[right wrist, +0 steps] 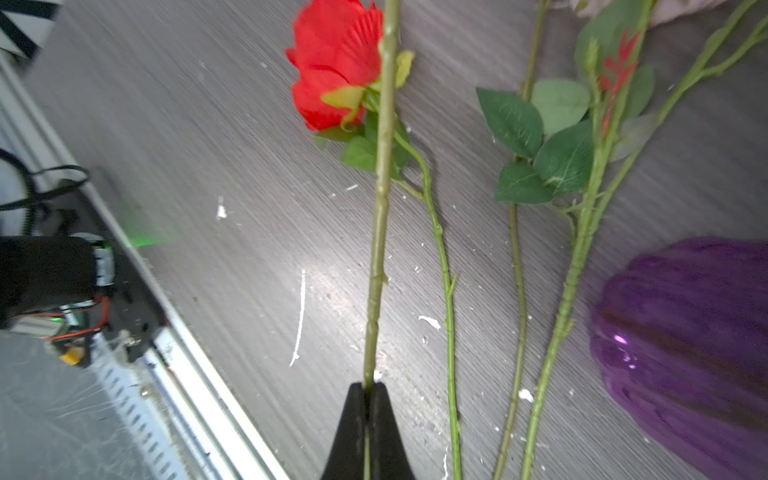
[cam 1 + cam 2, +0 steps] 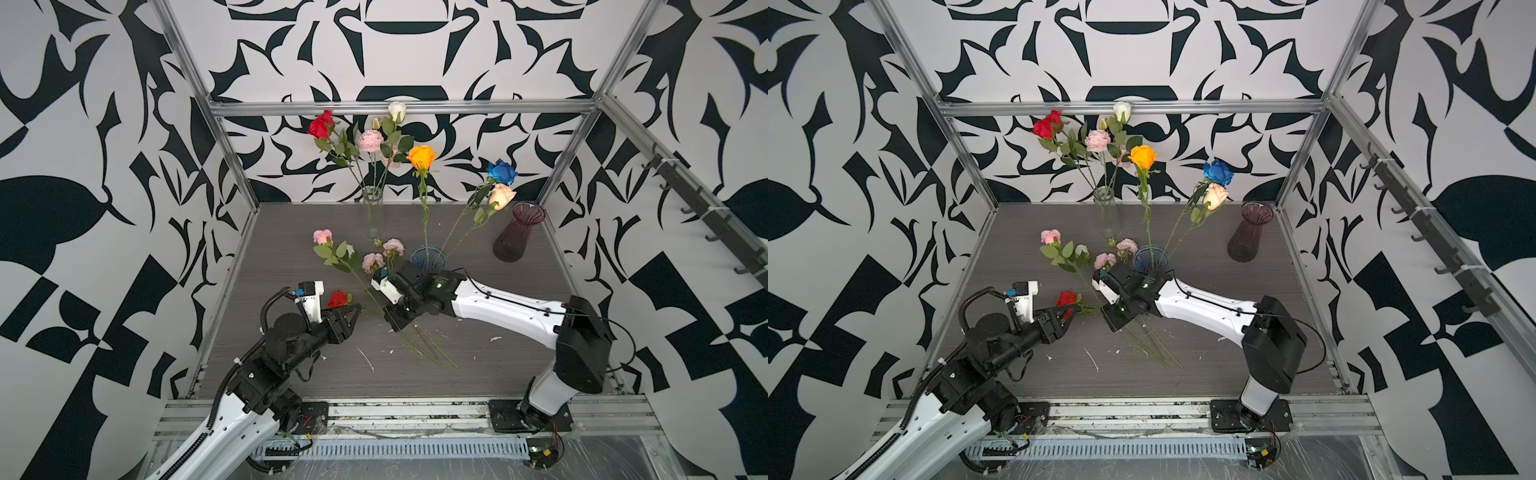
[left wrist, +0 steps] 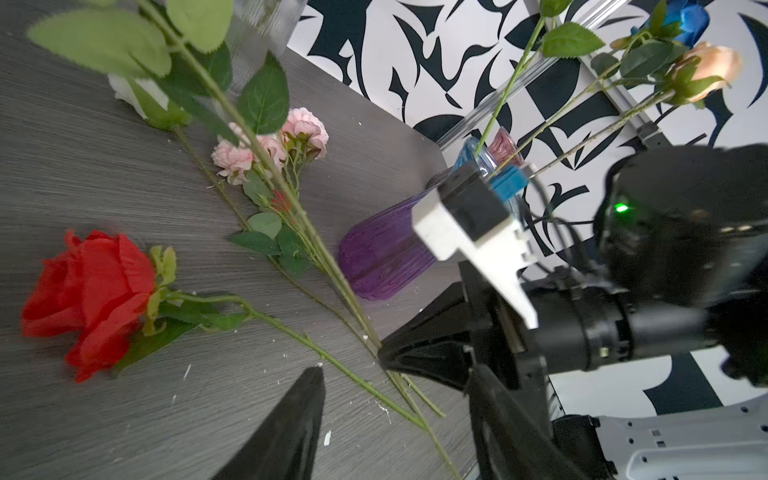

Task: Arrange the flowers into the vase
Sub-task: 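Lift the pink rose upright by its stem with the right gripper, then close the left gripper on the pink rose stem above the right gripper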

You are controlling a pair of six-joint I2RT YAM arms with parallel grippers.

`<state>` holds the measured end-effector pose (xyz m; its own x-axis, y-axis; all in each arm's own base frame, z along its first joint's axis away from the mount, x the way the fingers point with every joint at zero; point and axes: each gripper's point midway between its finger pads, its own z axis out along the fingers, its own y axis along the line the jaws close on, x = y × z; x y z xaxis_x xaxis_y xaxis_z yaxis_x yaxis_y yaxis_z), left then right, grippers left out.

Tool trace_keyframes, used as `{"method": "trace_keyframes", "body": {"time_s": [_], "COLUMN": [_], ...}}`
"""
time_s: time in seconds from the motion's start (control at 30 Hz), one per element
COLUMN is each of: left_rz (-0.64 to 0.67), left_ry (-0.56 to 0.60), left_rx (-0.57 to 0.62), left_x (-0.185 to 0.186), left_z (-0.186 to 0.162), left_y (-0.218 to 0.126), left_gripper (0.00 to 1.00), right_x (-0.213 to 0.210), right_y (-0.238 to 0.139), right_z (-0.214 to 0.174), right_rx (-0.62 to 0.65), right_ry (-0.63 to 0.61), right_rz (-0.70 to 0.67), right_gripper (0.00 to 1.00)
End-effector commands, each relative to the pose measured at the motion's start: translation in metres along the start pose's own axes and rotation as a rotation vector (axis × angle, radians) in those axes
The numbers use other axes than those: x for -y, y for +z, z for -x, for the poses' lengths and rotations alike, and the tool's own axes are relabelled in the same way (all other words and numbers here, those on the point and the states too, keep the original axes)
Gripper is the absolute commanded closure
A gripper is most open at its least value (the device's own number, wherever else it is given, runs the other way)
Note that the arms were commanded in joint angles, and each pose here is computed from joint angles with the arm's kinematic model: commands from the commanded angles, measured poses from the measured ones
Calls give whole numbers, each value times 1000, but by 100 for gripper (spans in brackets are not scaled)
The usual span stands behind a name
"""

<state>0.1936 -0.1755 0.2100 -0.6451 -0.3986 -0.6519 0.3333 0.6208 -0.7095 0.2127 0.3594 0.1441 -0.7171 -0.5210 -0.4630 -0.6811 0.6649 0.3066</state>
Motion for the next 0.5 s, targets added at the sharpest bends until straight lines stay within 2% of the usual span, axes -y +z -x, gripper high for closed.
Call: {"method": "trace_keyframes", "body": {"time_s": [0.0, 0.2, 0.47], "left_rz": [-41, -55, -96], "left_ry": [-37, -60, -74], "left_rx": [-11, -20, -26], "left_x": [7, 11, 27], "left_z": [-1, 2, 12], "left_y": [6, 18, 35], "left_gripper": [41, 40, 41], "right_x": [-18, -41, -60], "right_y": [-31, -55, -69], "right_z": [14, 10, 2], "right_rx": [76, 135, 144], "right_ry": [21, 71, 81], "right_rz": [58, 188, 245], "right_gripper": [100, 100, 100]}}
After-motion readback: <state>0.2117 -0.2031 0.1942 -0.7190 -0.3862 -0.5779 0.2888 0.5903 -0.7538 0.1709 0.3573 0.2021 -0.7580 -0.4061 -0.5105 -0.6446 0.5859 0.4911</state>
